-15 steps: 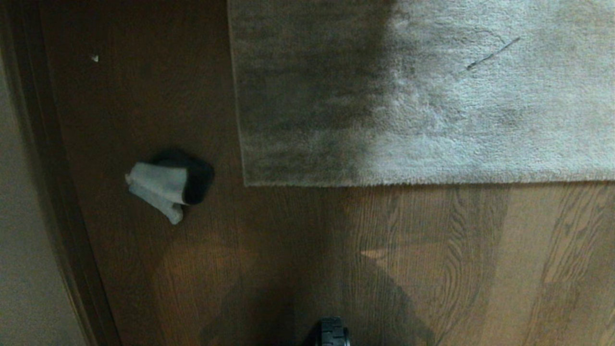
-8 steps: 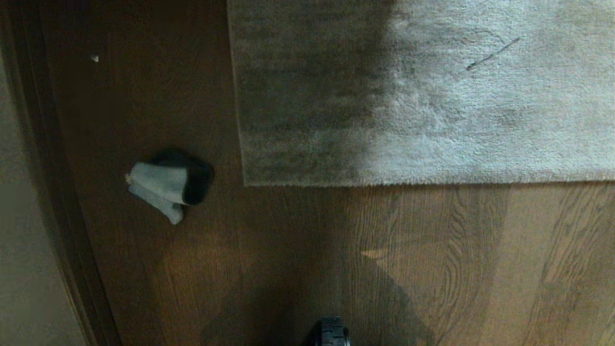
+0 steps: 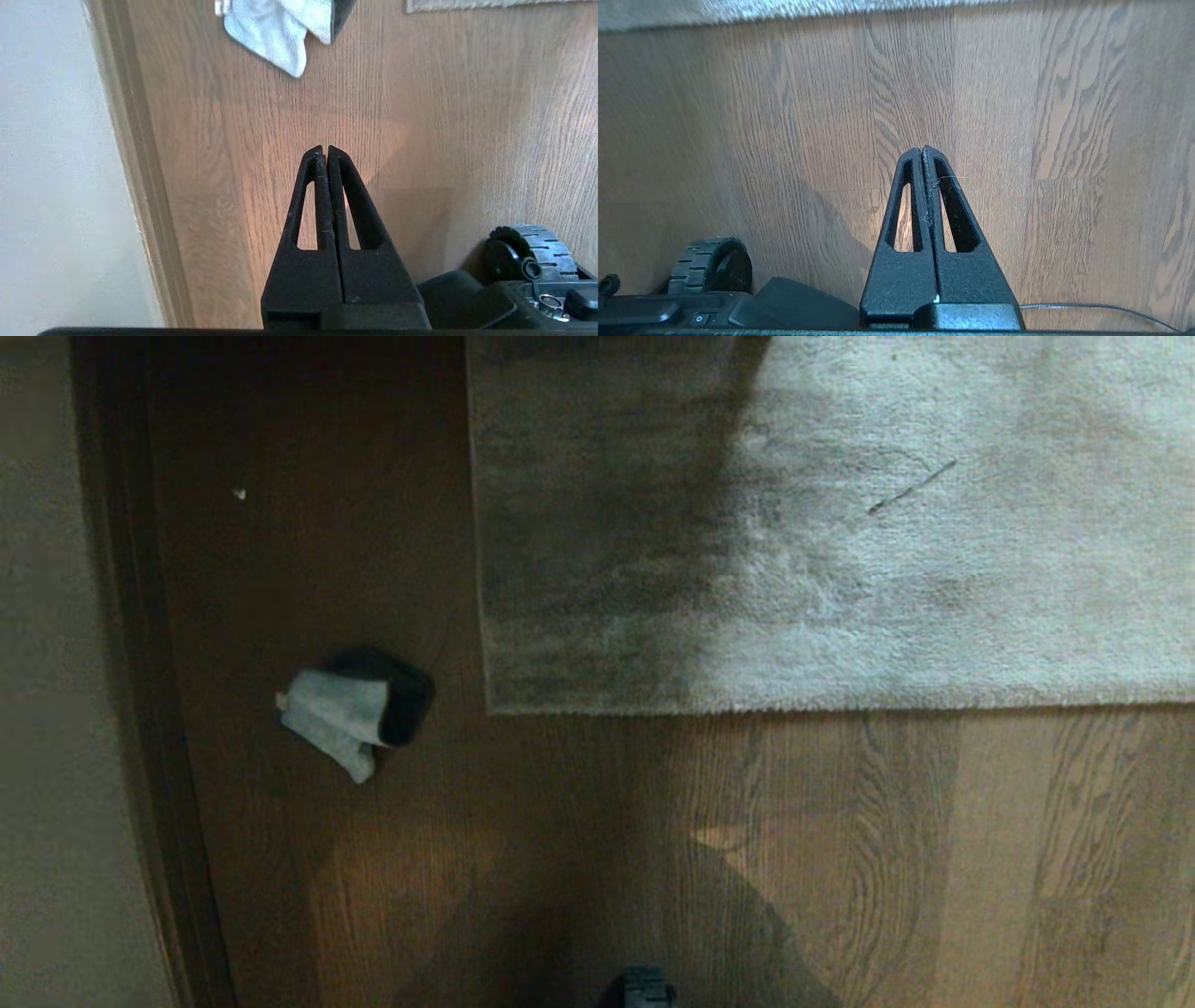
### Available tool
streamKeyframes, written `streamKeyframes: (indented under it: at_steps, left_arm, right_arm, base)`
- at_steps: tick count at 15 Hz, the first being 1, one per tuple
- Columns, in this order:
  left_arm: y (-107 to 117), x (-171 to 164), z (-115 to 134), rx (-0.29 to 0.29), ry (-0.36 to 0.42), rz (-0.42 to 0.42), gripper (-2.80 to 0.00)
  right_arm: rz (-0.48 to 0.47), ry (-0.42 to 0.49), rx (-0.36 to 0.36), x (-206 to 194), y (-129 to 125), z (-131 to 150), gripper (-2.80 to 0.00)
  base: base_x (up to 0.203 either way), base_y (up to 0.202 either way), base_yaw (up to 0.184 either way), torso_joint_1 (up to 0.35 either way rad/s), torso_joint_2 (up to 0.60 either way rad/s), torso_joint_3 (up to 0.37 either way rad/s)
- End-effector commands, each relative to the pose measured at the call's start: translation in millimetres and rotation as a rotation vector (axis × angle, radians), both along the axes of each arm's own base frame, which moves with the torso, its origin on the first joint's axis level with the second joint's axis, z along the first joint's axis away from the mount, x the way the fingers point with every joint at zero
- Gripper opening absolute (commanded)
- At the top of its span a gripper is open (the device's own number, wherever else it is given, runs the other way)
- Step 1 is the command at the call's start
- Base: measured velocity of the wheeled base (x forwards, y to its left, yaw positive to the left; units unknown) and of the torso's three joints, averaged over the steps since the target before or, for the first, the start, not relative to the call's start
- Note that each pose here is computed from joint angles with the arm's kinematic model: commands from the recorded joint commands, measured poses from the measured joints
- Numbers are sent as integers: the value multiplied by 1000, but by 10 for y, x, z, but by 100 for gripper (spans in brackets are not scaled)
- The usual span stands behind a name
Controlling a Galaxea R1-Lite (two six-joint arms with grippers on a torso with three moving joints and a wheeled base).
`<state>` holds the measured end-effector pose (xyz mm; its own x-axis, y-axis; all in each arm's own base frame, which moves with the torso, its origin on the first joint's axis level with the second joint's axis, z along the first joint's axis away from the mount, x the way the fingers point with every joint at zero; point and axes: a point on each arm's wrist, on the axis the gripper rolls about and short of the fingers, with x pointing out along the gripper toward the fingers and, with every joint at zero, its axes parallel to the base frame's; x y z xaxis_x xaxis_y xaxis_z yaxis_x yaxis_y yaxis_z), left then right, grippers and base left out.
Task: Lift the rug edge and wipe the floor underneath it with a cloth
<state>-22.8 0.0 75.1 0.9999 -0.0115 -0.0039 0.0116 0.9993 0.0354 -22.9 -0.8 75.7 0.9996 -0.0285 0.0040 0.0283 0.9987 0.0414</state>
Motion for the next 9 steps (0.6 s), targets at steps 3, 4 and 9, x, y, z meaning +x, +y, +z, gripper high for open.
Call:
streamKeyframes:
  at_steps: [3, 4, 9]
  left_arm:
    - [0, 0, 2, 12, -3, -2, -280]
    - [-1, 0, 2, 14, -3, -4, -280]
    - [-1, 0, 2, 17, -3, -5, -280]
  right_arm:
    - [-1, 1, 0, 1, 0, 1, -280]
    - [1, 1, 0, 1, 0, 1, -280]
    - [-1, 1, 0, 1, 0, 1, -280]
  base:
    - [0, 0, 0, 3, 3, 203]
    - [0, 0, 0, 6, 2, 192]
    - [0, 0, 0, 3, 2, 204]
